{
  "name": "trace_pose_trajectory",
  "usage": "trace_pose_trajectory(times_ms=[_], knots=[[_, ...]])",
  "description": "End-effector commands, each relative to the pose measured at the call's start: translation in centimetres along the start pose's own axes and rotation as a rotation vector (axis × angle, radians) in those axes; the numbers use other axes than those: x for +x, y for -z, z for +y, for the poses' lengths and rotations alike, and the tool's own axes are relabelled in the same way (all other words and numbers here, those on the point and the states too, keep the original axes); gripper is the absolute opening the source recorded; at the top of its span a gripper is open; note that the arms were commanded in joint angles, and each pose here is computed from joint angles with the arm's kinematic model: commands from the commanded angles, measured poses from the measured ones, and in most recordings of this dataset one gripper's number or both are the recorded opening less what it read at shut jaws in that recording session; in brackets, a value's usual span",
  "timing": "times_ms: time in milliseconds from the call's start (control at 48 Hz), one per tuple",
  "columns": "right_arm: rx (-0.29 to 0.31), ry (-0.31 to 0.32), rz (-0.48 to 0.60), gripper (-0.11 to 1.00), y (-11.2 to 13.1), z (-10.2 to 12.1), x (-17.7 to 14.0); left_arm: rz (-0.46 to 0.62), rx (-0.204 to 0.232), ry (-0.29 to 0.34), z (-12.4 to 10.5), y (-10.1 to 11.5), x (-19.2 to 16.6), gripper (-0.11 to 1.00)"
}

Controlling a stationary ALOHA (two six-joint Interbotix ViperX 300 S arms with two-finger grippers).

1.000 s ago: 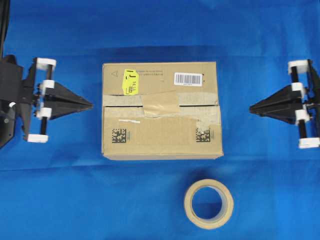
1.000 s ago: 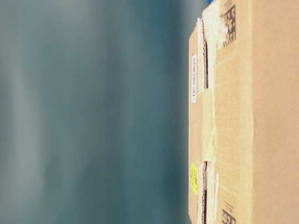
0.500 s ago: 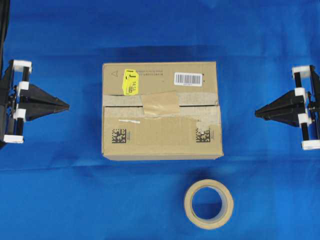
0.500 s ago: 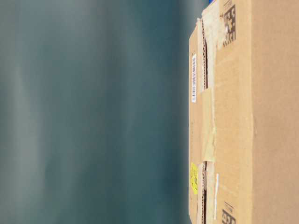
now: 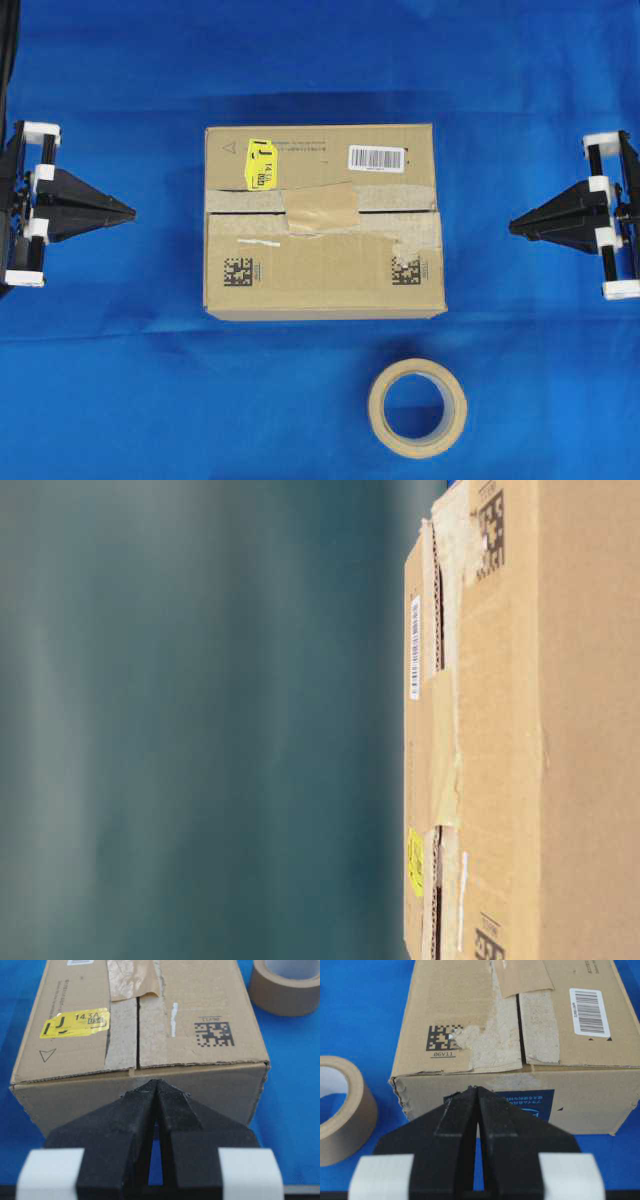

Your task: Apply tape along the seams of the closed cardboard box to seal it securely.

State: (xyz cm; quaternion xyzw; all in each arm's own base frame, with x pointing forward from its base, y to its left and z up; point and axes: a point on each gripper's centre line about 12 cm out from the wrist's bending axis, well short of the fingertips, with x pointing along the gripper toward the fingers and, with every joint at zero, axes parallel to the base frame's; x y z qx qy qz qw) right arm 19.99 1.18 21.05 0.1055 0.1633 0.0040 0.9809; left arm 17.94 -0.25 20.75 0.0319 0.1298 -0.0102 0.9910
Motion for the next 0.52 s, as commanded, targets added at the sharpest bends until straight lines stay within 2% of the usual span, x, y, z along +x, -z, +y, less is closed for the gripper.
trace_pose_trajectory(times_ms=[0,500], knots=[[-0.002,0.002,-0.02,0.0,-0.55,0.02,0.07,-0.008,-0.003,-0.002,0.05,-0.34,0.1,0.0],[-0.002,0.001,-0.026,0.0,-0.67,0.05,0.03,-0.009,-0.003,-0.002,0.05,-0.36,0.08,0.0]])
